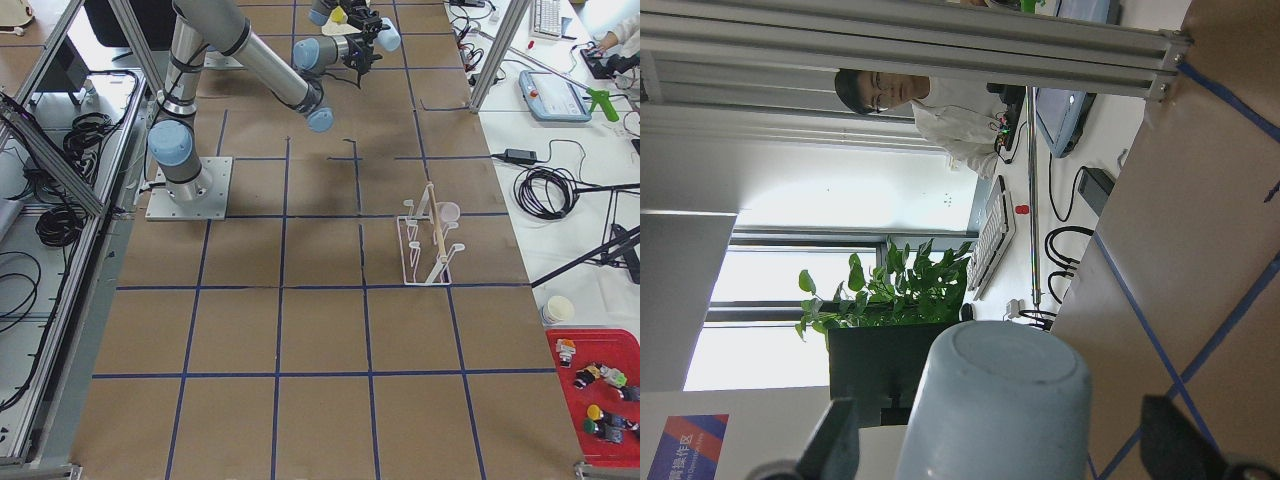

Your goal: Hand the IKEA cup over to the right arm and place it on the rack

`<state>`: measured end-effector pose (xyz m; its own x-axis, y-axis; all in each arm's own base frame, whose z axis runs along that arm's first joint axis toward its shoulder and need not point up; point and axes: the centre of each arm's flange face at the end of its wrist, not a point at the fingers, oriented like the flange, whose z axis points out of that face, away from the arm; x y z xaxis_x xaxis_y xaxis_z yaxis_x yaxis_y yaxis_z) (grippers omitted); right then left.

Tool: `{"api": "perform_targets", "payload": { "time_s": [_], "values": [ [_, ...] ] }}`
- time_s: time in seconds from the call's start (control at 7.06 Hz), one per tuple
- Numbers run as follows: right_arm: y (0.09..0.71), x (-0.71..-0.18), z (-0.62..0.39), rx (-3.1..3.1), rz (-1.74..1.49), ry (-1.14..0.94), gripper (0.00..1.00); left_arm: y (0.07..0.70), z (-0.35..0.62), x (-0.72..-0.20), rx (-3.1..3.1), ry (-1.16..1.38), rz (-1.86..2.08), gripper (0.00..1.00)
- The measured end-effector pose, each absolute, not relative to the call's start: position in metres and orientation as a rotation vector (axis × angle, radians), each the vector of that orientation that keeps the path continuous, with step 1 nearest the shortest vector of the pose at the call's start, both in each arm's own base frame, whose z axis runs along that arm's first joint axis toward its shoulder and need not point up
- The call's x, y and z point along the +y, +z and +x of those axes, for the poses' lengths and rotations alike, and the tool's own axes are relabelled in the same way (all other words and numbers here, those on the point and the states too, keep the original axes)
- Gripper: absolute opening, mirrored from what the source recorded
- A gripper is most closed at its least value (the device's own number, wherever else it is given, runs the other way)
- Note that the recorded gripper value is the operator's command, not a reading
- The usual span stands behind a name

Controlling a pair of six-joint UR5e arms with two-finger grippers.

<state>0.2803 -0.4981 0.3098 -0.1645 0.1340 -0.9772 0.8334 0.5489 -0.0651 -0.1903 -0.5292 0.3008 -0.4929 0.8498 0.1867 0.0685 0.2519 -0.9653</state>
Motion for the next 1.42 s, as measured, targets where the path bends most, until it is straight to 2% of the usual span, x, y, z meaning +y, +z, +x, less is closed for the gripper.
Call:
{"api": "perform_targets", "payload": {
  "time_s": [1.42],
  "values": [
    [0.299,-0.519,0.310,1.652,0.839,-0.754,1.00,0.304,-0.191,-0.528,-1.770,1.306,-0.831,0.00]
  ]
}}
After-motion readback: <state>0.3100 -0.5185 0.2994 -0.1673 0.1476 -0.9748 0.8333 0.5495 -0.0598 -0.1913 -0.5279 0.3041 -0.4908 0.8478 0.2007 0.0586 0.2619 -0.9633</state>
